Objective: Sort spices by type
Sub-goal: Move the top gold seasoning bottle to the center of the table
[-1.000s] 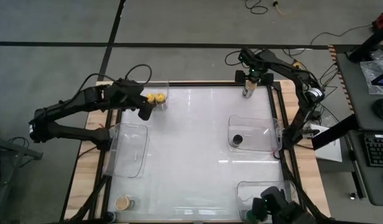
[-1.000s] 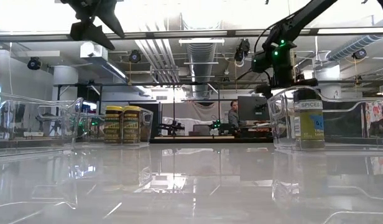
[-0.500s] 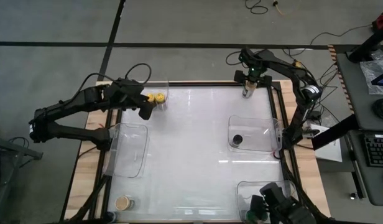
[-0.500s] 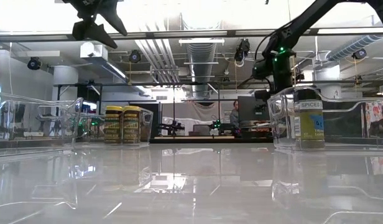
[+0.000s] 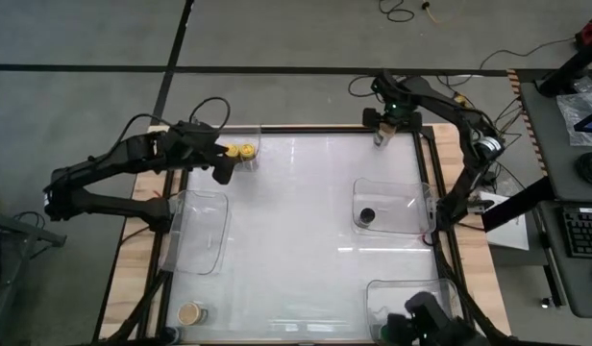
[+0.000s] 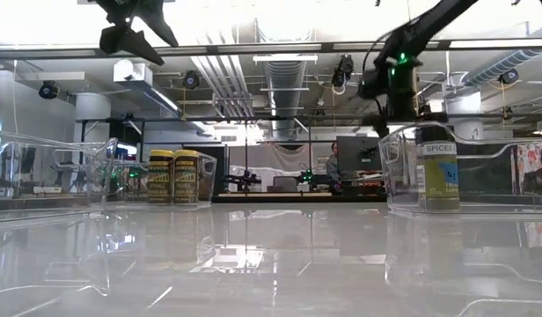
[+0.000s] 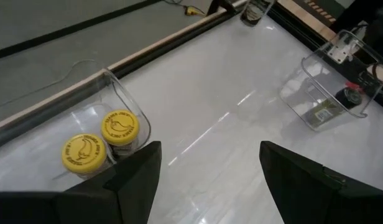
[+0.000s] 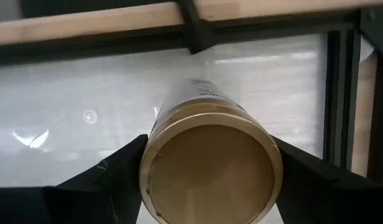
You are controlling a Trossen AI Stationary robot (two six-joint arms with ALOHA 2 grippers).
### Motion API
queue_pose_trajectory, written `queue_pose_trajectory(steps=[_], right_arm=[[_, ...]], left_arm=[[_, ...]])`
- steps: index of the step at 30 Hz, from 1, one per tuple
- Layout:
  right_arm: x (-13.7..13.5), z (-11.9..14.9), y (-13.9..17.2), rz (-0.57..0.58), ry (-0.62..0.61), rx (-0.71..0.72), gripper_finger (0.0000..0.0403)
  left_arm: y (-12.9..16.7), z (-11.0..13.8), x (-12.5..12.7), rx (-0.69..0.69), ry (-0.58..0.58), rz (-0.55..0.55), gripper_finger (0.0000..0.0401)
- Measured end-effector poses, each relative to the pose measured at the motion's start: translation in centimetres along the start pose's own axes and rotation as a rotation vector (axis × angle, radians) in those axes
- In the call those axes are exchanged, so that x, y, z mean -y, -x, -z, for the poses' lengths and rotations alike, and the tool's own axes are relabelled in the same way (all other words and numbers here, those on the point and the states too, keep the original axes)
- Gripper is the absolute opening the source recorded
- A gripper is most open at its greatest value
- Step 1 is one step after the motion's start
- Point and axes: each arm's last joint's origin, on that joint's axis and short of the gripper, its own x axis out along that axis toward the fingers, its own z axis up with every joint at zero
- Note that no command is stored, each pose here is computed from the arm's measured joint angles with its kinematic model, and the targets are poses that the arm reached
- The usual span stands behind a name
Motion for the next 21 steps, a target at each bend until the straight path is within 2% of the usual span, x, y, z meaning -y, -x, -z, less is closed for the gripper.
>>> queue_pose_trajectory(steps=[5,12,17,21], right_arm=[[-2.6,3.3,4.6,-0.11,0.196,0.098,0.0269],[-8.4,11.6,8.8,-0.272,0.531,0.146,0.0269],[-12.1,17.5,9.7,-0.321,0.719,0.133,0.0269],[-14.7,21.1,10.4,-0.363,0.865,0.137,0.0269]], left_arm=[[0.0,-0.1,0.0,0.015,-0.027,-0.001,0.0256],[0.2,-0.7,0.5,0.081,-0.128,0.041,0.0256],[1.0,-0.8,1.3,0.113,-0.18,0.178,0.0256],[1.9,-0.3,2.0,0.095,-0.127,0.271,0.0256]])
